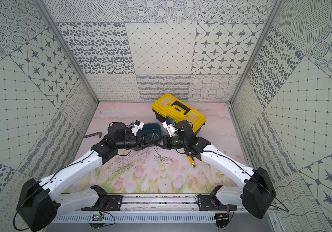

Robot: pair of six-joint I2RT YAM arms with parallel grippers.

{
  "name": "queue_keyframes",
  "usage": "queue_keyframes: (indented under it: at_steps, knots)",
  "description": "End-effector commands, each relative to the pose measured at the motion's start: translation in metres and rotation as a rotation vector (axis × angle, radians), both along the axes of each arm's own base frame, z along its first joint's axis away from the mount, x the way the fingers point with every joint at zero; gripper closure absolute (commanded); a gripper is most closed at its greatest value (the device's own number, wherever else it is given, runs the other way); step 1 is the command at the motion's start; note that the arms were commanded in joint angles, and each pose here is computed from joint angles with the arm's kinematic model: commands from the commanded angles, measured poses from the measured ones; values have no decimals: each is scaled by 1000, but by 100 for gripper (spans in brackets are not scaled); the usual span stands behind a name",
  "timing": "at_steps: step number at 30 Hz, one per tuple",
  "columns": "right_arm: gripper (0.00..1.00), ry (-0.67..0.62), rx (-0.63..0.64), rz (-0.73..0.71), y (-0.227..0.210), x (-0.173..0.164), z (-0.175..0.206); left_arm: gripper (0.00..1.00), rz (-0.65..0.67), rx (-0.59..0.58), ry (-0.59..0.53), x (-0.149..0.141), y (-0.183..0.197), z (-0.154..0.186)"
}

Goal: Put the nails on the desktop into the storage box
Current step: Pick up the nail from the center of the board.

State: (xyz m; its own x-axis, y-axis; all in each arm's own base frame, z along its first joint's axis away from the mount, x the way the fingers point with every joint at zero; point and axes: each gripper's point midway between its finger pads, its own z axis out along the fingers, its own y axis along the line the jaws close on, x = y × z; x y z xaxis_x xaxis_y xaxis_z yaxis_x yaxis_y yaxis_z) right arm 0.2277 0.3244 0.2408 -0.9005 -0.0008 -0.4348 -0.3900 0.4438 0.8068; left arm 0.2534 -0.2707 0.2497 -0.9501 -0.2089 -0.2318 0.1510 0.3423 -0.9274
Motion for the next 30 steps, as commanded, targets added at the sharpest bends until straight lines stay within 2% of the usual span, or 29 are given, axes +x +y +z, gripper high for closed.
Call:
queue_keyframes:
  at_steps: [1,6,17,24,27,30]
  knots:
    - [100,-28,42,4,3,1,9,78,-58,-50,-75,-3,-7,21]
    - [100,-12,62,13,4,2,7,82,-53,-49,-74,-2,-6,22]
    - [100,-10,80,33,6,-1,9,84,-21,-60,-57,12,-2,20]
    - [100,-10,88,45,7,-2,12,70,-11,-56,-34,18,-2,15]
    - [100,-12,90,46,7,-3,13,76,4,-55,-31,21,1,15]
    - [100,-12,91,45,6,-3,13,75,33,-51,-24,25,9,13]
